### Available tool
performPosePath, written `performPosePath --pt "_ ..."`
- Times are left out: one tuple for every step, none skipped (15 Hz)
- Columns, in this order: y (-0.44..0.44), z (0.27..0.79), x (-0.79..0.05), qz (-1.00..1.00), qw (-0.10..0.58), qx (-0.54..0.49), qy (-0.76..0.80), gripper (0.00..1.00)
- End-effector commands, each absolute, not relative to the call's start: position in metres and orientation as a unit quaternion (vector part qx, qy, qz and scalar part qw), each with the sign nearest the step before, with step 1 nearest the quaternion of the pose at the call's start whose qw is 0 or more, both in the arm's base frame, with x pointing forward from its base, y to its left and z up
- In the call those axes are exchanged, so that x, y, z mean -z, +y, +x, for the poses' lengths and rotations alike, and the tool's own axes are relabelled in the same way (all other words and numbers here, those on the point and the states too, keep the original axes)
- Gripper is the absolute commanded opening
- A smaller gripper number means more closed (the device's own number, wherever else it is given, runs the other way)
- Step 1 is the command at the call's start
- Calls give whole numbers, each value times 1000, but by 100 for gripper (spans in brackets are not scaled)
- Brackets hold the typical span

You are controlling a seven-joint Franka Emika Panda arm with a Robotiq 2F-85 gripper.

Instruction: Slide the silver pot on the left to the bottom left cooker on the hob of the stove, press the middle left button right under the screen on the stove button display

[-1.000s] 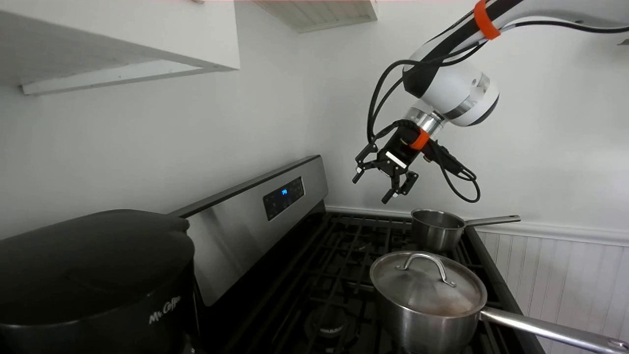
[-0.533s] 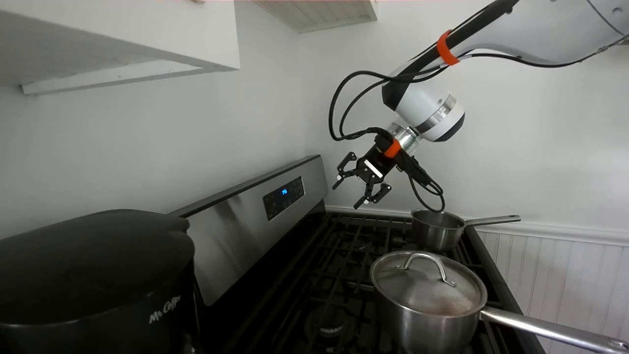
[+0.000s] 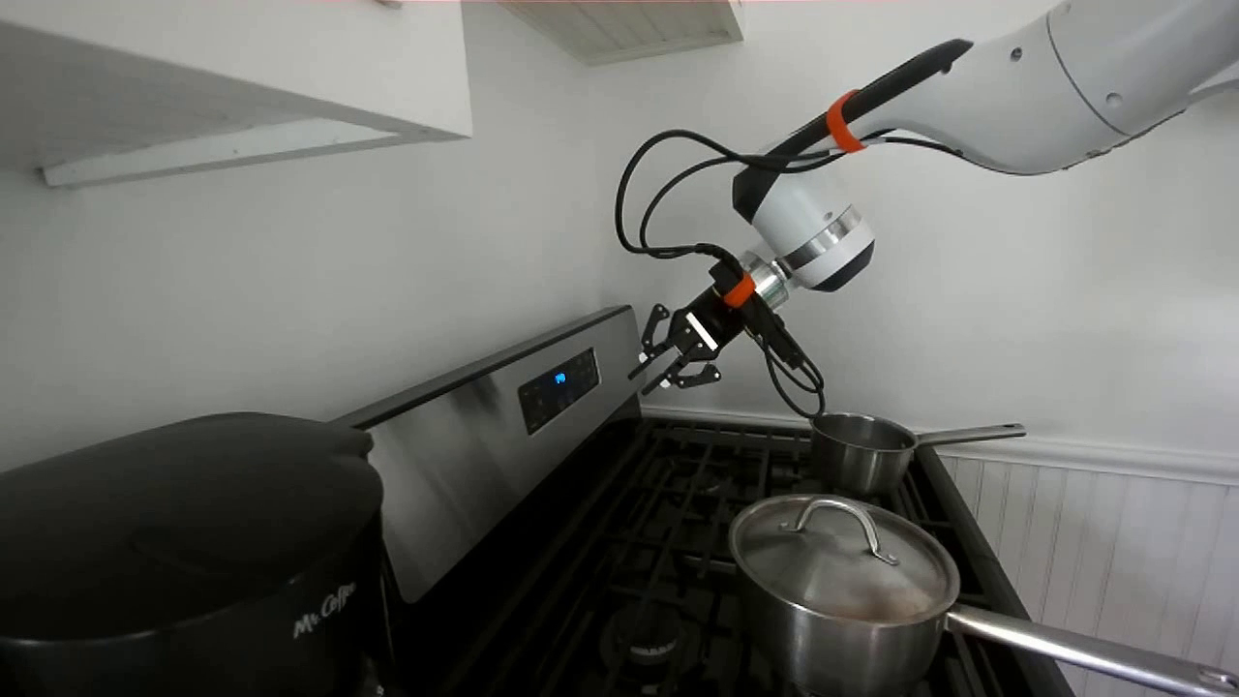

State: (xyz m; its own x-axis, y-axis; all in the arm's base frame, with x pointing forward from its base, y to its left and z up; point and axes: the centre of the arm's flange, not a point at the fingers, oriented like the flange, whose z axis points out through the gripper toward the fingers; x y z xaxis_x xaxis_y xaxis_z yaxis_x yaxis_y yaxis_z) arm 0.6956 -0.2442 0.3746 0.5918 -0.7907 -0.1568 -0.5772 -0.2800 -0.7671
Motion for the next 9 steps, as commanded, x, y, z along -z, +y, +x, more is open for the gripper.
performPosePath --pt "-244 700 -371 -790 418 124 430 21" --pt "-244 703 -366 -791 420 120 428 14" --pt "-245 706 -363 -791 420 119 428 6" --pt "-245 708 -361 -791 420 119 428 3" --pt "-246 709 -361 -792 420 119 427 2" --pt "-246 710 -361 -791 420 120 427 2" --pt "-246 710 -362 -791 421 120 427 2" --pt "-244 714 -361 -790 425 117 427 1" --pt "-242 717 -361 -788 425 116 429 0"
